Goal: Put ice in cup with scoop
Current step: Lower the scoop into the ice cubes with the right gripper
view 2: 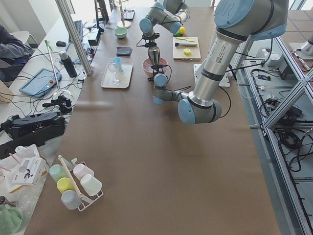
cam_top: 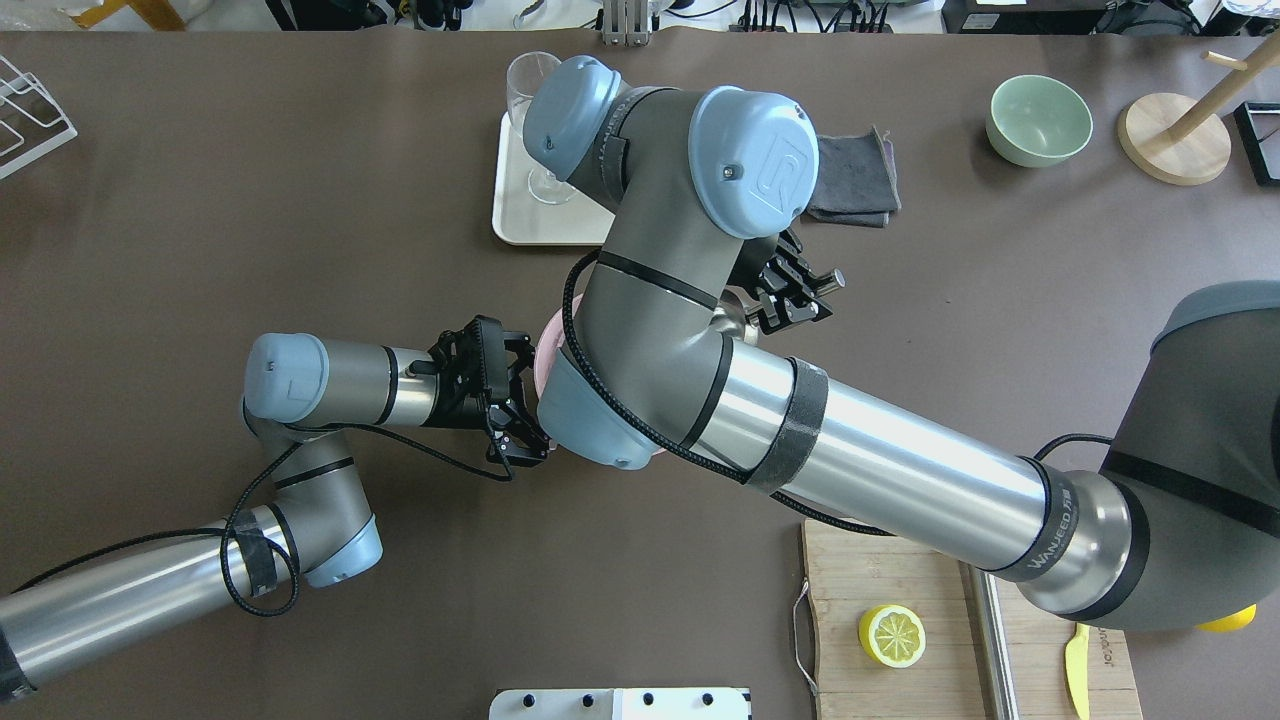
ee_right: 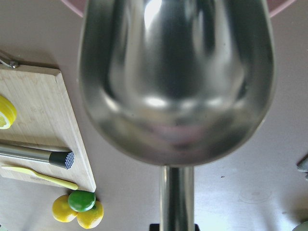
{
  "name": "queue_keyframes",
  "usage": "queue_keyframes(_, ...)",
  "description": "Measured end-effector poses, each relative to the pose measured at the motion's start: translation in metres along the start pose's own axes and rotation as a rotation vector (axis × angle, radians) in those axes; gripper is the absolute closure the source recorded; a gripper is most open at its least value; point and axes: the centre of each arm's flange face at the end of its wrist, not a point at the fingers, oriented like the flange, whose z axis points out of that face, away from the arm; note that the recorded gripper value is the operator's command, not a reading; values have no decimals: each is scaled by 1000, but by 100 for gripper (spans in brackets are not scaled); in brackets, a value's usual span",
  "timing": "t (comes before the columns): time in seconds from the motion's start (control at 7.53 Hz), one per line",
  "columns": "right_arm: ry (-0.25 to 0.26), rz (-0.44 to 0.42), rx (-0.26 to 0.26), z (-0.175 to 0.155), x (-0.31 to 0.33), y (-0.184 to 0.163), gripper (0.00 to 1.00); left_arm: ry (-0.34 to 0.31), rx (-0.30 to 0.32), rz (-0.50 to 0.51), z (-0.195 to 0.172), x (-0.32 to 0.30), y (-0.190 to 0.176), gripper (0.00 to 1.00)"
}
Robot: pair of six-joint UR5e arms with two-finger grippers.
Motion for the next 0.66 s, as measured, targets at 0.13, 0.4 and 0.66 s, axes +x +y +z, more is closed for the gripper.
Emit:
queue_keyframes(0.13, -8, 5, -8, -3, 4, -5, 100, 0, 1, 0, 0, 0, 0, 3)
queue_keyframes(0.4, -15, 7, -15, -7, 7, -10, 100, 0, 1, 0, 0, 0, 0, 3)
queue_keyframes(0.66, 7, -20, 9, -13, -3, 2, 100, 2, 0, -1, 0, 1, 1, 3)
